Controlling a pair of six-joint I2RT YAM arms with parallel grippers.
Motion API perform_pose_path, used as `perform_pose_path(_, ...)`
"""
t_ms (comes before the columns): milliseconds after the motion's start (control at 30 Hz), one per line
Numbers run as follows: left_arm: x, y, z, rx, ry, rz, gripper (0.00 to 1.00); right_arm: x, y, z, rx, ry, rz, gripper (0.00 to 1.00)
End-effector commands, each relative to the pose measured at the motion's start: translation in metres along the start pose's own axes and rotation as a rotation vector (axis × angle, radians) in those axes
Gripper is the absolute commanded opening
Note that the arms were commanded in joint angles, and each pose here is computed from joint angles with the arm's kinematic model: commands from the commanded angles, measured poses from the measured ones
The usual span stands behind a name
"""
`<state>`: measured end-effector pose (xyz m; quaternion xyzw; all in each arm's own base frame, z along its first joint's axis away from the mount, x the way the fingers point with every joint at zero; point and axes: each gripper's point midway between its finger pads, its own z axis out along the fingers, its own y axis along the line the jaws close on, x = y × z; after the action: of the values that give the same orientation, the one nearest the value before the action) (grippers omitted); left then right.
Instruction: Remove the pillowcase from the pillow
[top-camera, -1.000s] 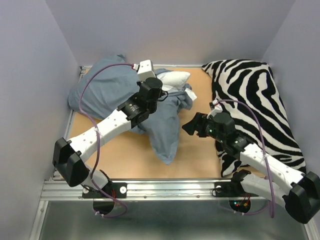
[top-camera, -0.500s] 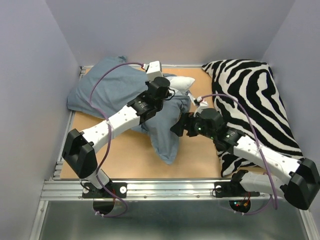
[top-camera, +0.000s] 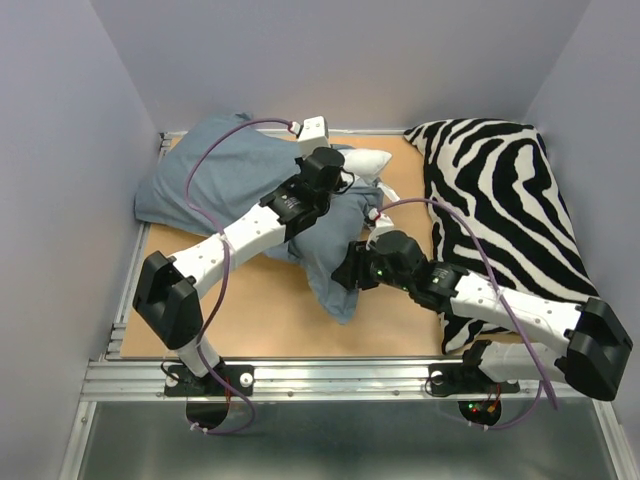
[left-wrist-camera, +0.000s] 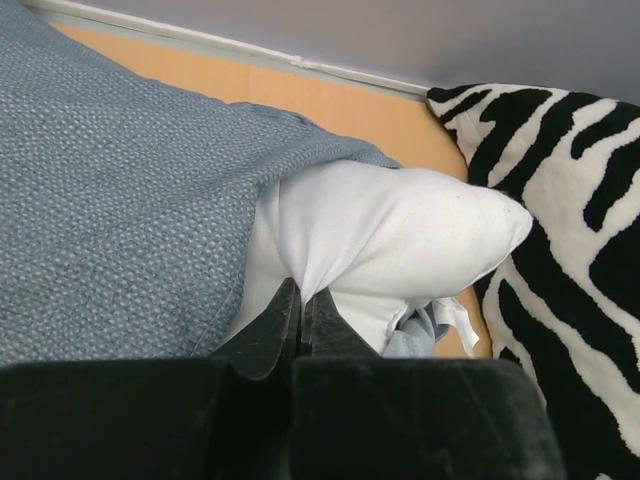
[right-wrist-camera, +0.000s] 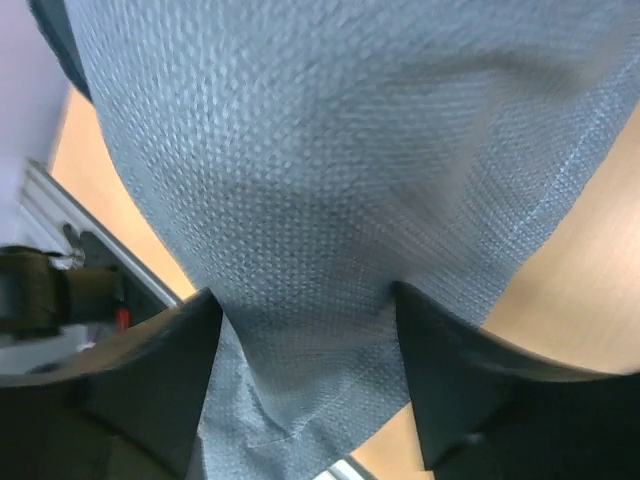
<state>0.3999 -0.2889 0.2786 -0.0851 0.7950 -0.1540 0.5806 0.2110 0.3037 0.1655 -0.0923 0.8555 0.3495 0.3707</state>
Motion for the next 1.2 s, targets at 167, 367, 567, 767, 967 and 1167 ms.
perform_pose_path(167, -0.086, -0.027, -0.008, 0.077, -0.170, -0.111, 0.00, 0.012, -0.006, -0.005, 0.017, -0.044, 0.079, 0.12)
perform_pose_path(367, -0.119, -0.013, -0.001, 0.075, -0.211, -0.133, 0.00, 0.034, -0.021, -0.021, 0.019, -0.029, 0.132, 0.10)
perform_pose_path(567, -0.151, 0.000, 0.003, 0.059, -0.256, -0.144, 0.00, 0.060, -0.037, -0.022, 0.050, 0.015, 0.162, 0.14)
perform_pose_path(767, -0.166, 0.006, 0.006, 0.066, -0.271, -0.155, 0.00, 0.063, -0.041, -0.025, 0.061, 0.002, 0.174, 0.05)
perform_pose_path(967, -0.163, 0.011, 0.008, 0.051, -0.264, -0.147, 0.00, 0.041, -0.038, -0.032, 0.088, -0.046, 0.117, 0.00)
perform_pose_path(1167, -0.217, 0.025, 0.000, 0.075, -0.331, -0.172, 0.00, 0.075, -0.061, -0.030, 0.141, 0.024, 0.174, 0.01)
